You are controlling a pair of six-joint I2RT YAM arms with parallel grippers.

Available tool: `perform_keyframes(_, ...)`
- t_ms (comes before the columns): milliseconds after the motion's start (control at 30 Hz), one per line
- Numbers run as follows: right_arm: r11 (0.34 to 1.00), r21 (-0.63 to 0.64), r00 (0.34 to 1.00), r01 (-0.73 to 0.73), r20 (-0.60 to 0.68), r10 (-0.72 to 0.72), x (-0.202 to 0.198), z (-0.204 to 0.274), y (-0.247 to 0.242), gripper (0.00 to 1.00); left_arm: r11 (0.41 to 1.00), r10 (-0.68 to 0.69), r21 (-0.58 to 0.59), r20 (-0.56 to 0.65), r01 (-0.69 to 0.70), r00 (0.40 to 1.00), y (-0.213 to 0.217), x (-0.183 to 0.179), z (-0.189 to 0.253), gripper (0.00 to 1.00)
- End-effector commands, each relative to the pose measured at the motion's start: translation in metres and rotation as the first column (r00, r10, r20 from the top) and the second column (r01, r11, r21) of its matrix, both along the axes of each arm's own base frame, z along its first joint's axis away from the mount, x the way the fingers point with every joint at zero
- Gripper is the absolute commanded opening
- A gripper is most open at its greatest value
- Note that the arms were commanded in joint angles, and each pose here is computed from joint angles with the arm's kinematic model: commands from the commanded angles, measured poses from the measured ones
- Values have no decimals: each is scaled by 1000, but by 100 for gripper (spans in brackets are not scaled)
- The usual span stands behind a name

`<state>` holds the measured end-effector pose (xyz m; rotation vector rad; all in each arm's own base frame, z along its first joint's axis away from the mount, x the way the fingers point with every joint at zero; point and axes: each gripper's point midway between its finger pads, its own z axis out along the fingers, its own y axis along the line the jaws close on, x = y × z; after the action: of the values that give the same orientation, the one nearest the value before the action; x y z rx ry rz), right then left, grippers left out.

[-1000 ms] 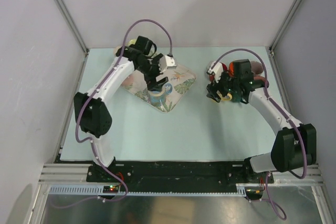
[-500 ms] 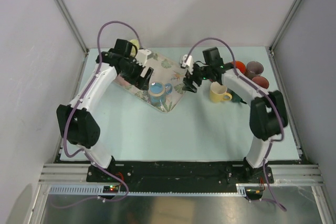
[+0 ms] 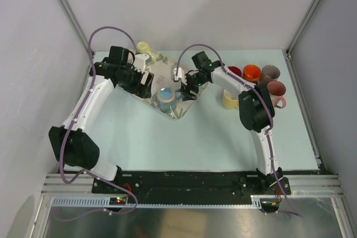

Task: Turn the mug right side up
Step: Turn over the cup on the tray.

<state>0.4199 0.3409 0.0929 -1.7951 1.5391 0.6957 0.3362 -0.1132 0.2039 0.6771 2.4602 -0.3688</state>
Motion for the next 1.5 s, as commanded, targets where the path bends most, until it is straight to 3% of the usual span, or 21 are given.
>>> perform_keyframes(0,989,-56,991,-136,0,136,-29,-1,4,67,1000,-12,-23,47,13,999,-2,-6,13,92)
perform_keyframes(133,978,-133,987,-159,-35,156,-50,-16,-11,60,1000,-16,-15,59,17,998,0,-6,15,92)
perform_keyframes(267,986,-118,991,-121,-71,113,-62,-10,-19,60,1000,-11,-8,64,12,998,1,-3,16,92)
perform_keyframes(500,990,-73,989,121,-79,-127,-31,-8,-4,66,1000,14,0,55,-14,998,2,5,14,92)
perform_keyframes(767,962,-89,959,257,-101,-265,-19,-28,9,67,1000,23,-10,51,-23,998,1,6,15,92)
perform_keyframes(900,961,-95,954,261,-126,-272,-24,-34,8,57,1000,21,-12,48,-20,999,0,5,15,92)
perform_keyframes(1267,980,-84,967,179,-171,-191,-43,-21,3,4,1000,-11,-7,66,12,998,-2,12,17,91)
perform_keyframes(1467,985,26,935,171,-318,-154,-52,32,5,0,992,-123,6,261,126,957,-7,18,29,91)
